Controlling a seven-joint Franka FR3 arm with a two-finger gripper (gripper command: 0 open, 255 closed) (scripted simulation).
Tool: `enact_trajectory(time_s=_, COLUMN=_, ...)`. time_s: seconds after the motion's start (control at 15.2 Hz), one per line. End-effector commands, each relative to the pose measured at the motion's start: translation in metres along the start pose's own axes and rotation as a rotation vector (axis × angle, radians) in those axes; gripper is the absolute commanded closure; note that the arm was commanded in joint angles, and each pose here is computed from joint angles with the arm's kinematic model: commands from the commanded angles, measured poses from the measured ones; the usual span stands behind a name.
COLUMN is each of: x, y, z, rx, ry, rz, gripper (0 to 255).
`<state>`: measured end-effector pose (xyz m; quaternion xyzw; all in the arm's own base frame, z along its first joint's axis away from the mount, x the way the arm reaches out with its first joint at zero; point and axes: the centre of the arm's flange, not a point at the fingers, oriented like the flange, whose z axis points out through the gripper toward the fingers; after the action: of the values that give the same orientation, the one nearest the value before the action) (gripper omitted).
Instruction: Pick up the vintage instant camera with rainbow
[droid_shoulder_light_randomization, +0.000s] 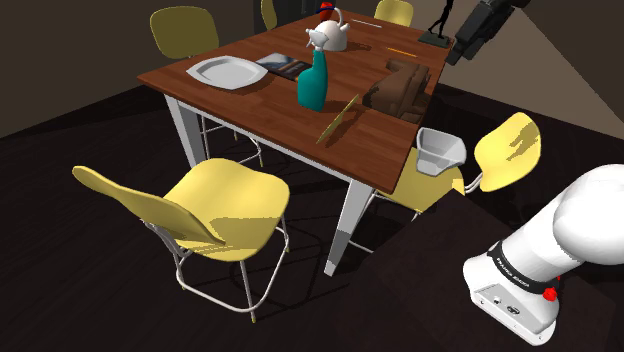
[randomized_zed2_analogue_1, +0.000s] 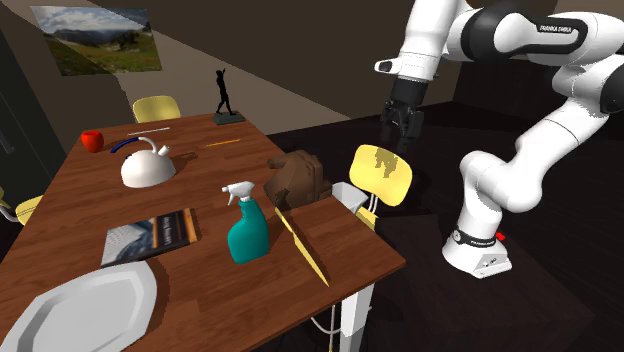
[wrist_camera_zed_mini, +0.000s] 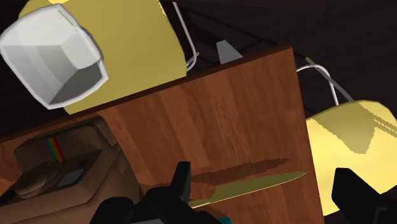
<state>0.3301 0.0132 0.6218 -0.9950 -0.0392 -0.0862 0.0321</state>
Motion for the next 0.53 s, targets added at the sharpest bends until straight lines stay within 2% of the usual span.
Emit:
enact_trajectory(time_s=0.0, x=0.0, y=0.0, z=0.0, rx=0.0, ry=0.0, rz=0.0, gripper=0)
enact_trajectory(time_s=0.46, x=0.059, y=0.063, z=0.034, rx=-0.02, ry=-0.028, rz=-0.026, gripper=0)
